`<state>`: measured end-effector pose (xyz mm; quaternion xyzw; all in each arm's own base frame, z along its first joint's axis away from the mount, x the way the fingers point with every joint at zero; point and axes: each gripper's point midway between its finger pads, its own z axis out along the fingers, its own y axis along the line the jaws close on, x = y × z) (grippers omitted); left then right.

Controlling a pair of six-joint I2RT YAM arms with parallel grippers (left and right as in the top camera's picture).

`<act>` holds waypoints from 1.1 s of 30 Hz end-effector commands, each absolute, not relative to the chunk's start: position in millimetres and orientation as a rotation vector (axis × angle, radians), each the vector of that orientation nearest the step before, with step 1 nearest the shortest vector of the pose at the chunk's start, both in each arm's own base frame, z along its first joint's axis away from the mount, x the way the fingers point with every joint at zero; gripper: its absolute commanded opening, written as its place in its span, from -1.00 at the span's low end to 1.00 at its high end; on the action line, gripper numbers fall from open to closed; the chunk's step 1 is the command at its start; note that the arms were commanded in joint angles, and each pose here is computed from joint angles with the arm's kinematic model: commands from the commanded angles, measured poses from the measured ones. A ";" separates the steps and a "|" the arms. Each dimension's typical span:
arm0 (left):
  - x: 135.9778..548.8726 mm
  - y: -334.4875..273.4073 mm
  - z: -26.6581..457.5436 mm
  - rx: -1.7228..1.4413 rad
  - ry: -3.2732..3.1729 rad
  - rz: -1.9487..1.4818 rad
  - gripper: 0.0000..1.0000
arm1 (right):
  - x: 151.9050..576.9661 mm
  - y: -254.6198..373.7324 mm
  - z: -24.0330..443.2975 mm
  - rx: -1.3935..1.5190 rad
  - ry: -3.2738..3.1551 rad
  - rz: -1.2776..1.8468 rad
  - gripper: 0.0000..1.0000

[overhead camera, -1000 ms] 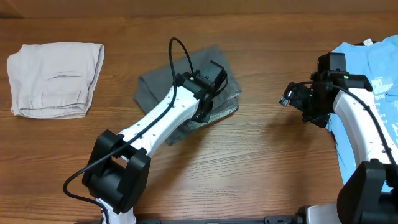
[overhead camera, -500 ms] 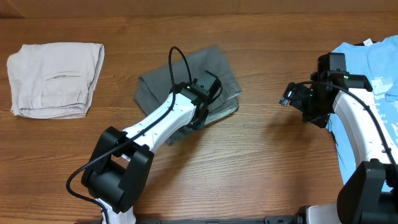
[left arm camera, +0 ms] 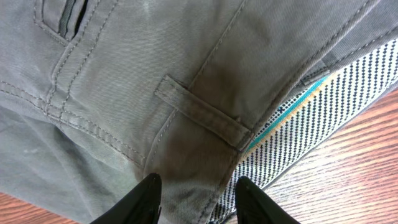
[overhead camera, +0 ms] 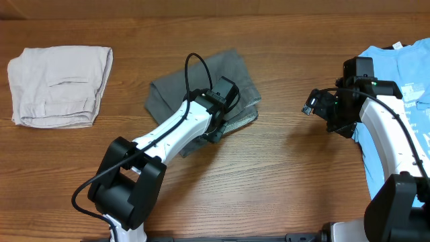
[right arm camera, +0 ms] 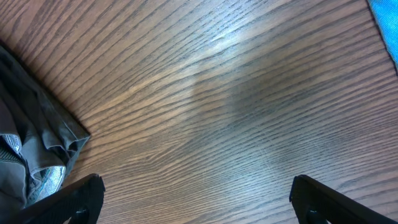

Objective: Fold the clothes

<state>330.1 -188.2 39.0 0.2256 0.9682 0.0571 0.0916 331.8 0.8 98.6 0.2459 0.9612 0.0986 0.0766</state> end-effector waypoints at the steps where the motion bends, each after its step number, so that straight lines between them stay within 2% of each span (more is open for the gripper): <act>1: 329.4 -187.0 40.9 0.703 2.869 0.167 -0.20 | 334.5 -1.5 102.1 0.730 2.867 0.283 1.00; 20: 327.8 -180.6 40.8 0.842 2.849 0.215 -0.14 | 334.5 -1.5 102.3 0.729 2.866 0.283 1.00; 30: 330.7 -179.5 41.5 0.830 2.838 0.233 -0.31 | 334.5 -1.5 102.1 0.730 2.867 0.283 1.00; 33: 332.1 -180.2 41.7 0.831 2.832 0.231 -0.28 | 334.5 -1.5 102.1 0.730 2.867 0.283 1.00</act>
